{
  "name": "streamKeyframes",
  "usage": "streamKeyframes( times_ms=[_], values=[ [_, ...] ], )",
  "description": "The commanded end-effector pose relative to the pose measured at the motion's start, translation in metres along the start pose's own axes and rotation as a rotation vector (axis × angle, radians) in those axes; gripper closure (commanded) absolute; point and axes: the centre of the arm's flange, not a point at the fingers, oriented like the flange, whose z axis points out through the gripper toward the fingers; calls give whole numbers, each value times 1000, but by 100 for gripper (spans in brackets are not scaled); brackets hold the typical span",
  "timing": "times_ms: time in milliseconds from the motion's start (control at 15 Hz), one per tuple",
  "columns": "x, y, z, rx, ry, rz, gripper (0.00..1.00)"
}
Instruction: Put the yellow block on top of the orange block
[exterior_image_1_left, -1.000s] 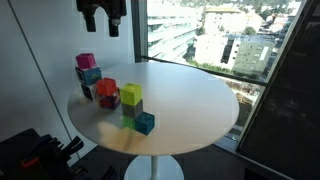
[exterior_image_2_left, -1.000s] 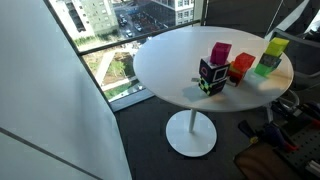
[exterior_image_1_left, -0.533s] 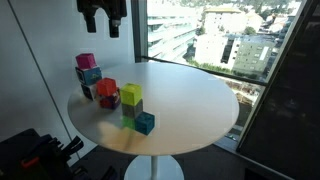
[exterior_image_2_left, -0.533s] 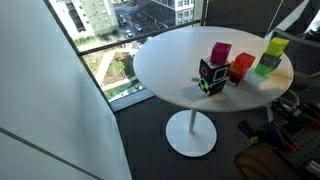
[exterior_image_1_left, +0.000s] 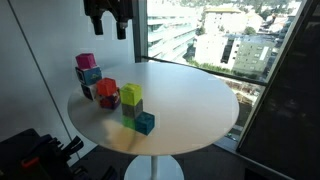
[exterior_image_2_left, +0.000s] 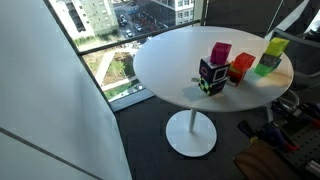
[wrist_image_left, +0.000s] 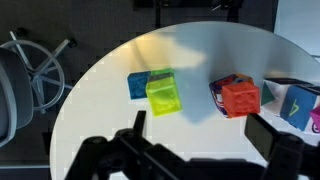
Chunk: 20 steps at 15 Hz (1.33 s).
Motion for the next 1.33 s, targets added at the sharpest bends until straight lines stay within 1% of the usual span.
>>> streamKeyframes(
  times_ms=[0,267,600,733,1067,1267],
  values=[
    [8,9,0,-39,20,-2,0],
    [7,23,5,-62,26,13,0],
    [3,31,13,-22,41,4,0],
    [2,33,17,-1,43,-28,0],
    [4,39,23,19,58,-143,0],
    [6,38,25,8,55,-204,0]
  ],
)
